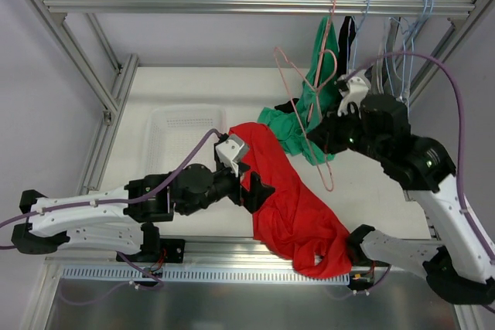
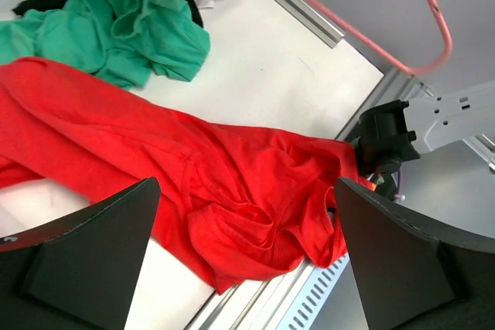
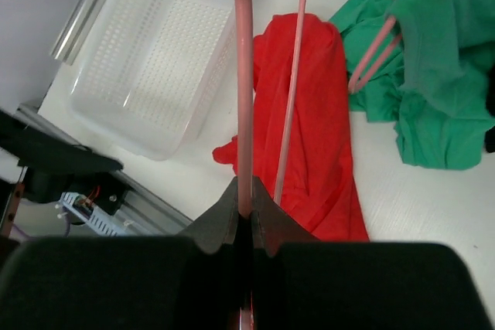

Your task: Remove the tank top from the hanger

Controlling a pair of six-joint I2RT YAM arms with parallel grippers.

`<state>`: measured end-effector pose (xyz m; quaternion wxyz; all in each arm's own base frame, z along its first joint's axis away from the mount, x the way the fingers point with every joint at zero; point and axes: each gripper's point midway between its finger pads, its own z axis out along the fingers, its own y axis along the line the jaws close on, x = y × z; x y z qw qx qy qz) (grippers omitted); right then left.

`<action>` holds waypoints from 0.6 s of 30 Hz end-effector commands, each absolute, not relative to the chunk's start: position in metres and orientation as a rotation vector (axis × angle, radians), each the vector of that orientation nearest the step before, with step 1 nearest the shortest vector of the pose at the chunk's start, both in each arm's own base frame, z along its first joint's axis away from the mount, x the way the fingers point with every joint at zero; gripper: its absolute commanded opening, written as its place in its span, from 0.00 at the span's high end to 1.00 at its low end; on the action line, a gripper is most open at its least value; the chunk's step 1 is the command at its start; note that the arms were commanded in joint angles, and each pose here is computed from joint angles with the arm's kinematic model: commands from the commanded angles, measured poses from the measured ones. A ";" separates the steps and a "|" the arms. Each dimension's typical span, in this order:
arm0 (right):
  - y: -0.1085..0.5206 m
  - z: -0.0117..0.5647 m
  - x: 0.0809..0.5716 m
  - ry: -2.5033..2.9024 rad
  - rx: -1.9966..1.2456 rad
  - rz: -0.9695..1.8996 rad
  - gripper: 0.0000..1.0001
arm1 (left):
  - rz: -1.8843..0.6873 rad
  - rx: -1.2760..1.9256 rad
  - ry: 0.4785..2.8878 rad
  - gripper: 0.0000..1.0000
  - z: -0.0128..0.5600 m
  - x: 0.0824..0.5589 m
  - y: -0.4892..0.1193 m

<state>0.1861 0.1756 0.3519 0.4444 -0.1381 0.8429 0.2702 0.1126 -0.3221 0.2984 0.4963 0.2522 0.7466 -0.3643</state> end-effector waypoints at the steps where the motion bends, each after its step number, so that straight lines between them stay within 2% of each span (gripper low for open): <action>1: 0.185 0.376 0.232 2.044 -0.325 0.524 1.00 | -0.778 0.619 1.826 0.01 0.293 0.120 -0.299; 2: 0.189 0.394 0.240 2.007 -0.315 0.524 1.00 | -0.786 0.616 1.818 0.01 0.296 0.119 -0.294; 5: 0.209 0.394 0.278 2.038 -0.314 0.454 1.00 | -0.798 0.638 1.820 0.02 0.293 0.114 -0.287; 7: 0.213 0.416 0.298 2.009 -0.278 0.448 1.00 | -0.804 0.667 1.829 0.01 0.286 0.110 -0.285; 8: 0.225 0.401 0.319 2.057 -0.284 0.432 1.00 | -0.814 0.668 1.829 0.01 0.286 0.109 -0.283; 9: 0.225 0.417 0.328 2.027 -0.266 0.454 1.00 | -0.813 0.675 1.833 0.01 0.283 0.108 -0.282; 12: 0.236 0.406 0.360 2.061 -0.247 0.425 0.99 | -0.823 0.688 1.838 0.01 0.279 0.104 -0.279; 18: 0.231 0.401 0.395 2.059 -0.173 0.389 1.00 | -0.834 0.694 1.844 0.01 0.274 0.101 -0.273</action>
